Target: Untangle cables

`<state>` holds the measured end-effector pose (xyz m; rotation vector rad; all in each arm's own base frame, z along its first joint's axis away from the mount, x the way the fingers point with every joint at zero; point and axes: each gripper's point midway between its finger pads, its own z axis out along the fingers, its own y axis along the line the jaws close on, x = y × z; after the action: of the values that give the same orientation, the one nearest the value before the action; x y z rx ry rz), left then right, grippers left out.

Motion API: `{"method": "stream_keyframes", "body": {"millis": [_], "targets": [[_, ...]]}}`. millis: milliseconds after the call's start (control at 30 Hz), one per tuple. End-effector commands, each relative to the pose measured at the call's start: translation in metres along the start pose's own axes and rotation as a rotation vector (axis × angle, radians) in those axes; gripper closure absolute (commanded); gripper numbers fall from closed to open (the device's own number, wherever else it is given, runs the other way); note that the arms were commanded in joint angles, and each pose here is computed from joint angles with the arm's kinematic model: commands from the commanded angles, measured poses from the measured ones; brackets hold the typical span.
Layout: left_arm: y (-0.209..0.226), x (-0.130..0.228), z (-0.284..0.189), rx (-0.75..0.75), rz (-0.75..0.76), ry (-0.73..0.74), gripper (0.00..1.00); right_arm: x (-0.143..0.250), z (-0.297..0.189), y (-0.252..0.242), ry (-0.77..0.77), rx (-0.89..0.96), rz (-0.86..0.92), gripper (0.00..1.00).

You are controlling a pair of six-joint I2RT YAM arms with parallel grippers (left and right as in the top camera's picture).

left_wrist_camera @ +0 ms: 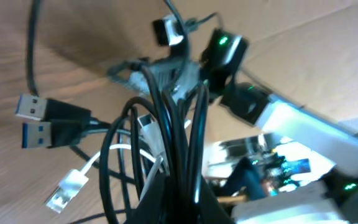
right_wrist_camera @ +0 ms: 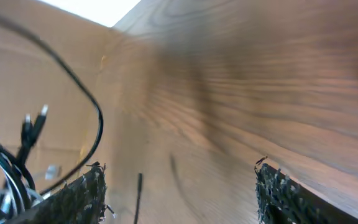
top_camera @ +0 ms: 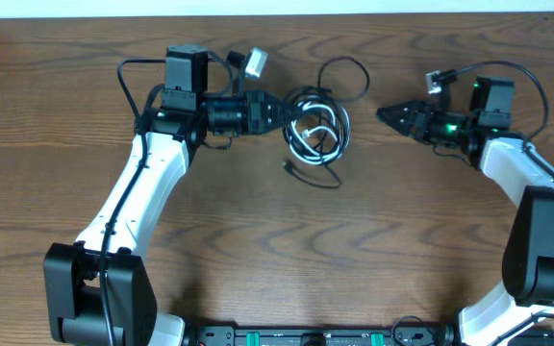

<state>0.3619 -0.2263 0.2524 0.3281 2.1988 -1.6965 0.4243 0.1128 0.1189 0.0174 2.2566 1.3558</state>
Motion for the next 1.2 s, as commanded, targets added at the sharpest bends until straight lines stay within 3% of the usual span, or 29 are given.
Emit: {"method": "stream_keyframes", "body": {"millis": [0, 133, 567, 900, 1167], "targets": [[-0.028, -0.001, -0.002, 0.127, -0.187, 0.057, 0.92, 0.004, 0.009, 0.028, 0.041, -0.112, -0.011, 0.25], [-0.045, -0.013, -0.004, 0.176, -0.246, 0.054, 0.93, -0.005, 0.014, 0.048, 0.028, -0.177, 0.017, 0.25], [-0.085, -0.038, -0.013, 0.260, -0.214, 0.014, 0.92, -0.039, 0.006, 0.094, -0.044, -0.321, 0.031, 0.24], [-0.100, -0.031, -0.001, 0.291, -0.015, 0.019, 0.93, -0.020, 0.027, 0.117, 0.032, -0.361, 0.057, 0.23], [-0.109, -0.015, 0.012, 0.318, 0.028, 0.084, 0.93, -0.004, 0.034, 0.138, 0.093, -0.421, -0.003, 0.23]]}}
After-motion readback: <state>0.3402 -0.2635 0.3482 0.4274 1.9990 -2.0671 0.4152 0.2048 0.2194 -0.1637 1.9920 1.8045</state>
